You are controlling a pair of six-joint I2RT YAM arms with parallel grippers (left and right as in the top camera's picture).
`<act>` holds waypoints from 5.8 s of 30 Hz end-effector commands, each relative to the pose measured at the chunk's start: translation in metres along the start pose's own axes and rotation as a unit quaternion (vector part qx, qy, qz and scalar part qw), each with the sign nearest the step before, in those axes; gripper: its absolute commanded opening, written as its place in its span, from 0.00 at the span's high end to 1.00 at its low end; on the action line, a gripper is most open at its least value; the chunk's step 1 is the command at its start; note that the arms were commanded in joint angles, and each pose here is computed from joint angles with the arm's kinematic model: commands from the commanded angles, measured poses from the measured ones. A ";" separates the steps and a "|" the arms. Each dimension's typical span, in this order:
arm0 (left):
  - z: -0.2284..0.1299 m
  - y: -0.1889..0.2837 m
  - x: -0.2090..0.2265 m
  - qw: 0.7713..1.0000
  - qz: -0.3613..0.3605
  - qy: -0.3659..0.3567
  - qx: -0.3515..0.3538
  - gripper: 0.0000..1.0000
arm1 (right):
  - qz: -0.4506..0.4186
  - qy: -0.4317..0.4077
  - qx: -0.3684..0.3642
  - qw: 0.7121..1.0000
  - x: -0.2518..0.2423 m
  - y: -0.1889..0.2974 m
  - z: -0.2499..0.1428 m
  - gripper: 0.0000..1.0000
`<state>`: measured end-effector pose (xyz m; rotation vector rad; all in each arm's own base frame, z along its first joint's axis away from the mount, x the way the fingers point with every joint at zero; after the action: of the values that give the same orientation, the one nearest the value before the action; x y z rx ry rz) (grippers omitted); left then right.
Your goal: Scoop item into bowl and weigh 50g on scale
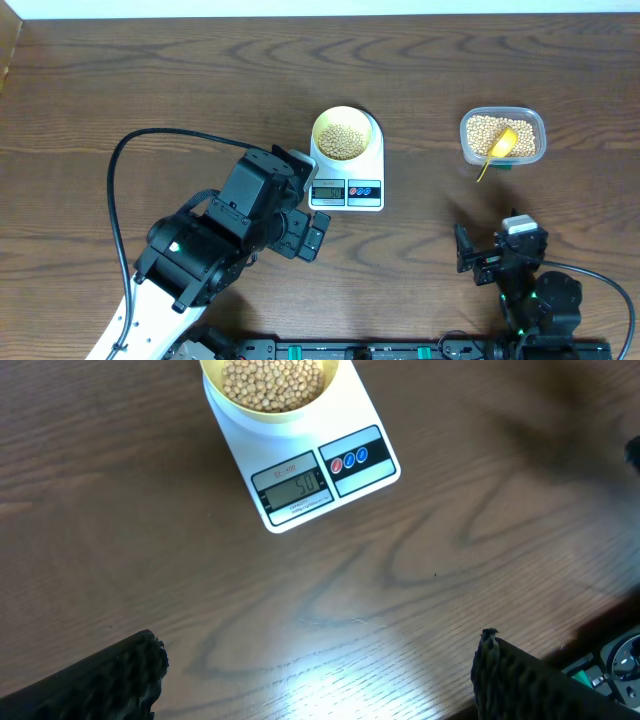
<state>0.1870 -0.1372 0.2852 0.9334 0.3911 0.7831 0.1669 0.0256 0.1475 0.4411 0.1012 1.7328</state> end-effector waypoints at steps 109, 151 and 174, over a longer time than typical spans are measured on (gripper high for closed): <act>-0.124 -0.033 0.080 0.876 0.287 -0.001 -0.387 0.02 | -0.058 0.018 -0.009 0.998 -0.013 0.000 0.001 0.01; -0.147 -0.066 0.088 0.878 0.241 0.134 -0.391 0.02 | -0.058 0.018 -0.009 0.998 -0.013 0.000 0.001 0.01; -0.147 -0.066 0.088 0.878 0.241 0.134 -0.390 0.02 | -0.058 0.018 -0.009 0.998 -0.013 0.000 0.001 0.01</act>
<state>0.1832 -0.0117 0.1648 0.1214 0.0058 1.4089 0.1689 0.0131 0.1466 0.3946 0.1227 1.6280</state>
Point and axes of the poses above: each gripper's point midway between its finger pads, its own y axis back along the fingers, its own x axis along the line the jaws close on, z = x × y, the point moved 6 cm from there along y, back along the fingers, and after that the axes turned 15 degrees about -y, right-handed, at the moved point
